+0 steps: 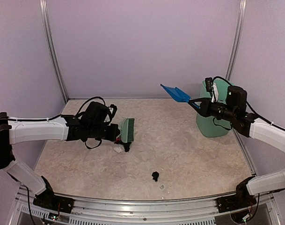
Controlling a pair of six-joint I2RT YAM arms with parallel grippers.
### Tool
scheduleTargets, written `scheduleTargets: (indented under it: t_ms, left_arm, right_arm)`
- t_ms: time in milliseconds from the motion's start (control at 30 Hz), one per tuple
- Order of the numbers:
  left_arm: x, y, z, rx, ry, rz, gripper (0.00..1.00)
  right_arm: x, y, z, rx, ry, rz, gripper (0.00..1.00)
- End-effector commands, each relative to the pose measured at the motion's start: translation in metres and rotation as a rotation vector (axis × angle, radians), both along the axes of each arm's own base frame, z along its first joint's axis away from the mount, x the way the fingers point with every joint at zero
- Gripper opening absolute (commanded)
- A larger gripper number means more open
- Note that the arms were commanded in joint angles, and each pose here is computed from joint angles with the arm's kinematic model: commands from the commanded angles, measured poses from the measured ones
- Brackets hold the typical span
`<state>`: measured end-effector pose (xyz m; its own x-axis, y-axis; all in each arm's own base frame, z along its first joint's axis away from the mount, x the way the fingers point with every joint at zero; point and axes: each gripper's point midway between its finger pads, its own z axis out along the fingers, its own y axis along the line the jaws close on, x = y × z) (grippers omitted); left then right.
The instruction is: Sweep away the paper scraps from the table
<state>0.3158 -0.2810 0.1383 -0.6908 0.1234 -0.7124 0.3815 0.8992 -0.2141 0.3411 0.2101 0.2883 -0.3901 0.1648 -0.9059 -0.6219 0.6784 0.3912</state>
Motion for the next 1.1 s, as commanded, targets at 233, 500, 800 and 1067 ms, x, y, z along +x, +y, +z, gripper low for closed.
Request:
scheduleTargets:
  t_ms: [233,500,800,1067]
  left_arm:
    - [-0.009,0.029,0.092,-0.134,-0.217,0.107,0.0]
    - [-0.015,0.085,0.091,-0.044,-0.232,0.279,0.0]
    - [-0.025,0.13,0.075,0.041,-0.201,0.431,0.0]
    - [-0.023,0.138,0.055,0.105,-0.15,0.467,0.0]
  right_arm:
    - [-0.019,0.039,-0.049,-0.233,-0.008,0.085,0.0]
    - [-0.041,0.057,-0.081,-0.326,0.017,0.147,0.0]
    - [-0.065,0.069,-0.118,-0.42,0.057,0.193,0.0]
    - [-0.09,0.074,-0.147,-0.525,0.113,0.232,0.0]
